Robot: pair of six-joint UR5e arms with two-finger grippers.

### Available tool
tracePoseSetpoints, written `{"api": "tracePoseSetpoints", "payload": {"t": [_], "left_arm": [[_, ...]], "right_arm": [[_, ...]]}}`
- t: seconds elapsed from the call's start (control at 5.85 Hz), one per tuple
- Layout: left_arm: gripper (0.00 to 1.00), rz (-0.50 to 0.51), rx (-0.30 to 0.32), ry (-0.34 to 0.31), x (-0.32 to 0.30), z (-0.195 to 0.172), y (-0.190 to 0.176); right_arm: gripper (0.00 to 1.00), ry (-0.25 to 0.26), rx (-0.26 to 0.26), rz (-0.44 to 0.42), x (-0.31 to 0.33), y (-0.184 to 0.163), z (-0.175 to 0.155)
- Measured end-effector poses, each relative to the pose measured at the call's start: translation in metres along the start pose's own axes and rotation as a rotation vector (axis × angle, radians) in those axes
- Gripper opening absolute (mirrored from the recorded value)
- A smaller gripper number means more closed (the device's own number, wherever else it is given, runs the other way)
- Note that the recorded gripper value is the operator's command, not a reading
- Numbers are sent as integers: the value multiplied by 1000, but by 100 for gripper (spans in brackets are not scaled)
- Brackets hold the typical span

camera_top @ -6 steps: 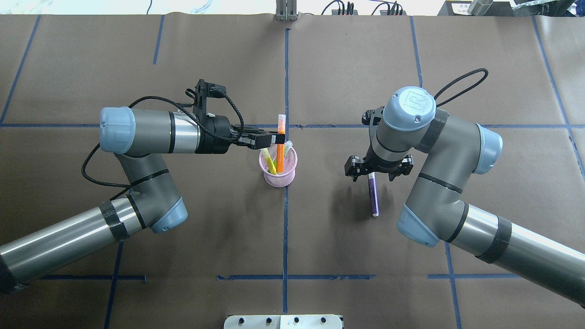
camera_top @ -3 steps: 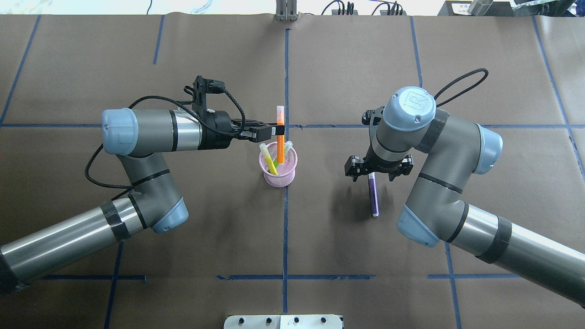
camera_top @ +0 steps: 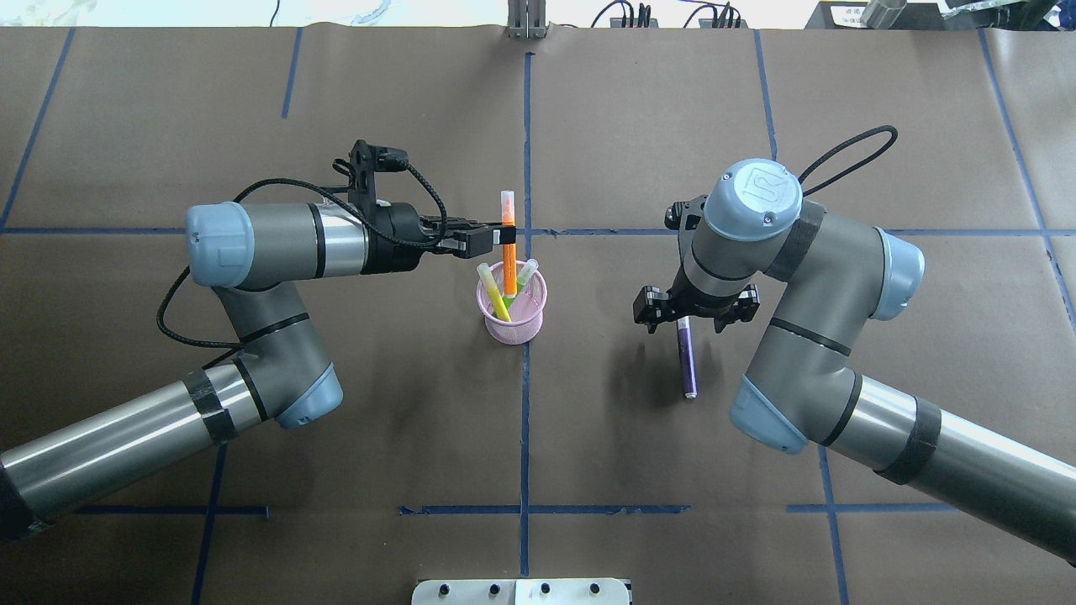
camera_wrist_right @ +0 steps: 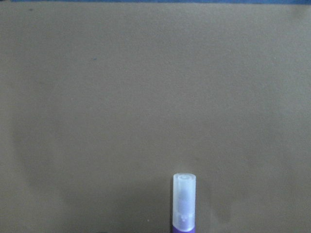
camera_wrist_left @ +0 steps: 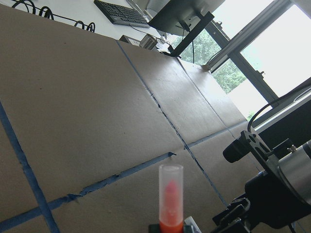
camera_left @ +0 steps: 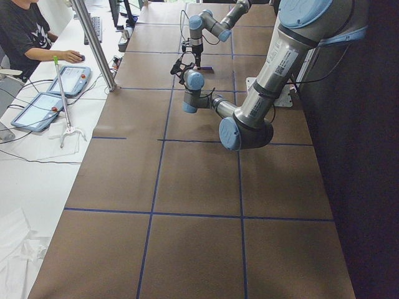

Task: Collect pens into pen holder
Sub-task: 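Open the left gripper to drop the orange highlighter into the cup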

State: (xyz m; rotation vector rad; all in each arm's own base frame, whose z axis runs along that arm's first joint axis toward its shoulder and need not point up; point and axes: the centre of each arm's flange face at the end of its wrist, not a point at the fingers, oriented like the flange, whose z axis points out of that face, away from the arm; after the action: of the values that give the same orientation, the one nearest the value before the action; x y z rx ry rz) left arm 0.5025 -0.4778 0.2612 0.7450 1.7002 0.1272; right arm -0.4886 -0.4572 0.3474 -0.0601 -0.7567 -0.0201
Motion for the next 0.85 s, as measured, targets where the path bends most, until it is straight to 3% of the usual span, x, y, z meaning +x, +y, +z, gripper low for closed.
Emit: {"api": "tracePoseSetpoints", "payload": {"t": [0.17,0.85], "left_arm": [[99,-2,2,-3,0,2,3],[100,-2,21,-7,4,3,-3]], "right_arm": [[100,0,0,-1,0,0,0],[100,-4,2,-3,-3,0,-2]]}}
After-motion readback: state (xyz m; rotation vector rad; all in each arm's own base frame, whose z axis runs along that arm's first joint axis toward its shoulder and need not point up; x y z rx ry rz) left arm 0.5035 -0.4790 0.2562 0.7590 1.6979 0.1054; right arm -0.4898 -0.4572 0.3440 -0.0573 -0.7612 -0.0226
